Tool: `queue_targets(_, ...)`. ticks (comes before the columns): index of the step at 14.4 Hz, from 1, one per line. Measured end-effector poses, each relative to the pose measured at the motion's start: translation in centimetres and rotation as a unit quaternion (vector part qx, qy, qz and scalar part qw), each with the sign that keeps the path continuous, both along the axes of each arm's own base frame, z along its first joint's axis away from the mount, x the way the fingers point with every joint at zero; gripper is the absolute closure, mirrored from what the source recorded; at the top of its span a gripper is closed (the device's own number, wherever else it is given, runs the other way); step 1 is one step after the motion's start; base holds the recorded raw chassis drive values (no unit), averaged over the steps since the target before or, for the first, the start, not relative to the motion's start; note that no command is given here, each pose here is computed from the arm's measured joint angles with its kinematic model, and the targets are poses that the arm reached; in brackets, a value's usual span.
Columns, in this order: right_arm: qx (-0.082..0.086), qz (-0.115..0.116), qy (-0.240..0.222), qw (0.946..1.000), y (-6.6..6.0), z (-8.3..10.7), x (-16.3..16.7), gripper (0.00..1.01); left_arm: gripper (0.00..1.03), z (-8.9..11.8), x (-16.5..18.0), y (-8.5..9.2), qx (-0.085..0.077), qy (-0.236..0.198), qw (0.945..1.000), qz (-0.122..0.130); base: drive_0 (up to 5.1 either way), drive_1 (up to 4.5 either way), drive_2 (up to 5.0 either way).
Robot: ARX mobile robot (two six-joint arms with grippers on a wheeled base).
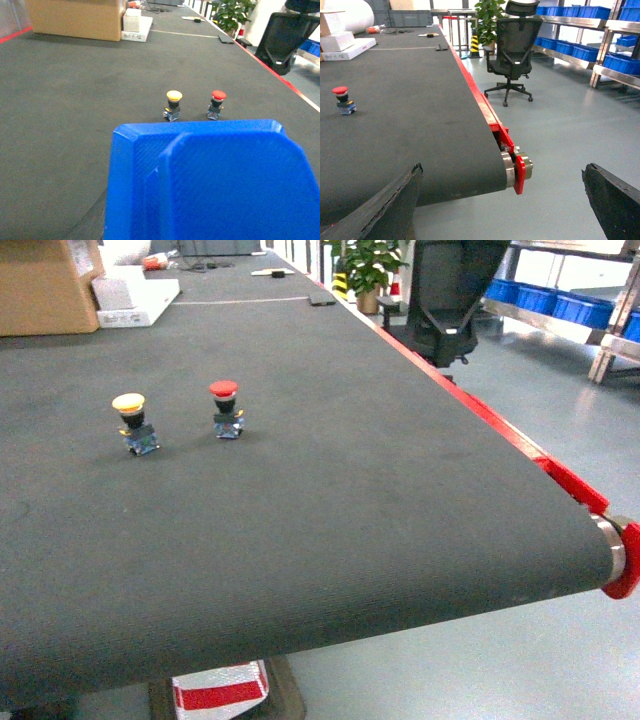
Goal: Pick blue part to blue bin on bottom shelf
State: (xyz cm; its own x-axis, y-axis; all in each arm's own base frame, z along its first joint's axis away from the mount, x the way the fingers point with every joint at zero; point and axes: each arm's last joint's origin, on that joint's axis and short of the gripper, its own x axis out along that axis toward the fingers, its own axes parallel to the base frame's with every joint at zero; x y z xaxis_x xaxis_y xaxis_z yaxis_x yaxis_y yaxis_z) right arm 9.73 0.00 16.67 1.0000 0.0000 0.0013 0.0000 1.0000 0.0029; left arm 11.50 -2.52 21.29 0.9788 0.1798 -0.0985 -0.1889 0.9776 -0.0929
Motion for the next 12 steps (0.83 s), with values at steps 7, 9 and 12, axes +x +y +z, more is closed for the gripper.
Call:
queue_targets(7,0.000,0.000,0.000,1.0000,0.00,0.00,0.00,0.03,0.60,0.00,0.00,0.00,0.000,0.000,1.0000,0.000,-1.6,-1.62,-1.6)
queue_targets(9,0.000,0.000,0.000,1.0000,0.00,-0.01,0.00,0.03,0.60,0.00,0.00,0.00,0.000,0.000,1.0000,0.000,-1.6,-1.57,-1.6)
queue_targets(12,0.000,0.000,0.000,1.0000,0.00,0.00,0.00,0.03,0.60,0.00,0.00,0.00,0.000,0.000,1.0000,0.000,-1.6,-1.62,-1.6)
